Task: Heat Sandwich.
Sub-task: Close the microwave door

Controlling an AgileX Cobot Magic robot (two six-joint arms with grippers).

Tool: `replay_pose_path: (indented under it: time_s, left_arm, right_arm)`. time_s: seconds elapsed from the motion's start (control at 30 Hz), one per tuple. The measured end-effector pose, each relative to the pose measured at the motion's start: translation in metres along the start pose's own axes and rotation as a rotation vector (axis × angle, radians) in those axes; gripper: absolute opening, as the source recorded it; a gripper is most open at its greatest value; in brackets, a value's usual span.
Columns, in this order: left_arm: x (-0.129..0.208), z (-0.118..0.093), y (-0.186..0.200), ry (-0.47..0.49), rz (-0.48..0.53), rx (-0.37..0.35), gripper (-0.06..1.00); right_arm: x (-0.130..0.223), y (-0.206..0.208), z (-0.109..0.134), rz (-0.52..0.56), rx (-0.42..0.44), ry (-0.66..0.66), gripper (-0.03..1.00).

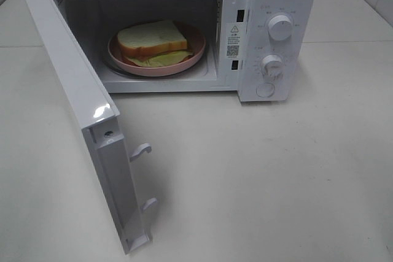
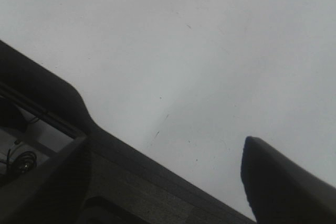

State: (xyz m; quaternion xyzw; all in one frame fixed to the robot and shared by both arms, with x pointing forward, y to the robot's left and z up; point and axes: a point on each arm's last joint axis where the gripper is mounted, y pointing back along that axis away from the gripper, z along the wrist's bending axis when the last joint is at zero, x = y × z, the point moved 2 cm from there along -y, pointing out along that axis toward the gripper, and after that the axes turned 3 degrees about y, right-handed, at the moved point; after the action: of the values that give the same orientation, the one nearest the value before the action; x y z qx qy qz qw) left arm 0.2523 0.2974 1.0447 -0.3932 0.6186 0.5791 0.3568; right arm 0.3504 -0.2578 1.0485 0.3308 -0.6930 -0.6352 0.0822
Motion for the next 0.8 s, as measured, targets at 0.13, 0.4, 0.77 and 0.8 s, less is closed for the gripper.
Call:
replay_pose_path:
  time_s: [0.13, 0.4, 0.77, 0.8]
  left_arm:
    - [0.000, 0.000, 0.000, 0.000, 0.000, 0.000, 0.99]
    - [0.000, 0.000, 0.000, 0.000, 0.000, 0.000, 0.99]
    - [0.000, 0.000, 0.000, 0.000, 0.000, 0.000, 0.99]
    - [0.000, 0.000, 0.000, 0.000, 0.000, 0.000, 0.99]
  right_arm:
    - [0.015, 0.002, -0.006, -0.044, 0.032, -0.086, 0.76]
    - [0.048, 0.003, -0.008, -0.152, 0.095, -0.231, 0.76]
    - [0.085, 0.013, 0.000, -0.341, 0.202, -0.406, 0.76]
    - [0.085, 0.013, 0.000, -0.341, 0.202, -0.406, 0.76]
